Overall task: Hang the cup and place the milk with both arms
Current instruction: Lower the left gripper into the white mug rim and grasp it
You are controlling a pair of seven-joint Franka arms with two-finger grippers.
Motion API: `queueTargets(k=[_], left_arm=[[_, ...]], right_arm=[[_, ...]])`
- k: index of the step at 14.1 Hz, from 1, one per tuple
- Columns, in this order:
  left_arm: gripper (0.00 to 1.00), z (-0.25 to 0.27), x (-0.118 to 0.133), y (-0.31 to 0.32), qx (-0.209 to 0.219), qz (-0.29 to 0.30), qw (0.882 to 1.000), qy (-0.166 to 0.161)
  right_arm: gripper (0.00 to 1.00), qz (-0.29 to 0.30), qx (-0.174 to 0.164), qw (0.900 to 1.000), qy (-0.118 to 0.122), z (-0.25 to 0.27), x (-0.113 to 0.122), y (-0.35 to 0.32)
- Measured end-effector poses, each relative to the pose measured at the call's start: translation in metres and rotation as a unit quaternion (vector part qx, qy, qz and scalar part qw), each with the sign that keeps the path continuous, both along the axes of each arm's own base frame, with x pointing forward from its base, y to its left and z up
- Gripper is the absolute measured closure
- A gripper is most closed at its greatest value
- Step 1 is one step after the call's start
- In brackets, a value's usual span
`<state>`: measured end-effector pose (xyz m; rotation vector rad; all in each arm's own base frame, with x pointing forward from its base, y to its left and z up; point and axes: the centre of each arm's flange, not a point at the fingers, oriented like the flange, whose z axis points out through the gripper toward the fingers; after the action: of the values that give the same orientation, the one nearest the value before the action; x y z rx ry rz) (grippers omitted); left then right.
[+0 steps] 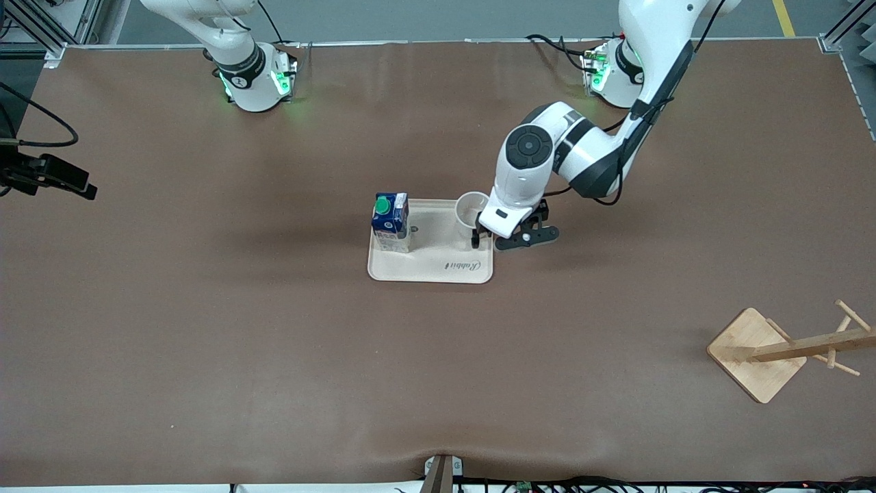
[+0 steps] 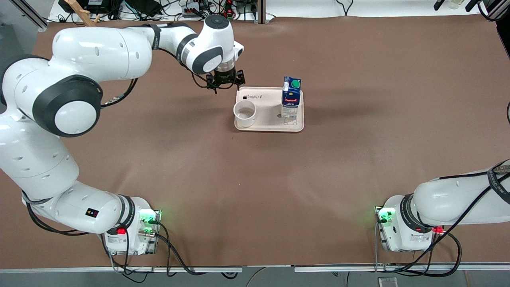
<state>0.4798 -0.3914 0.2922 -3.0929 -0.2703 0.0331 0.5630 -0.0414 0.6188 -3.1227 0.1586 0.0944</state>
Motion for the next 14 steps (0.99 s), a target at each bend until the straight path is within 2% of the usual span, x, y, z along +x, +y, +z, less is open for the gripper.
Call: queueTargets(k=[4,6,7,9,12,13,14], left_arm=[[0.04,-0.020,-0.032,-0.011,0.013,-0.021,0.999,0.026],[0.18,-0.032,-0.046,-0.015,0.018,-0.029,0.999,0.039],[0.18,-0.036,-0.052,-0.019,0.019,-0.033,0.998,0.044],[0.33,-0.041,-0.060,-0.026,0.019,-0.038,0.998,0.049],[0.66,-0.057,-0.066,-0.030,0.022,-0.041,0.997,0.062],[0.66,-0.062,-0.066,-0.031,0.020,-0.041,0.997,0.065],[0.70,-0.066,-0.067,-0.033,0.018,-0.041,0.997,0.066]], right_arm=[[0.00,-0.004,0.000,1.000,0.002,-0.001,0.000,-0.004],[0.00,-0.005,0.000,1.000,0.004,-0.002,-0.001,-0.005],[0.00,-0.005,0.000,1.000,0.005,-0.002,0.000,-0.005],[0.00,-0.005,0.000,1.000,0.008,-0.006,0.001,-0.005],[0.00,-0.005,0.001,1.000,0.022,-0.021,0.008,-0.006],[0.00,-0.005,0.001,1.000,0.026,-0.027,0.011,-0.006],[0.00,-0.005,0.001,1.000,0.029,-0.031,0.013,-0.006]])
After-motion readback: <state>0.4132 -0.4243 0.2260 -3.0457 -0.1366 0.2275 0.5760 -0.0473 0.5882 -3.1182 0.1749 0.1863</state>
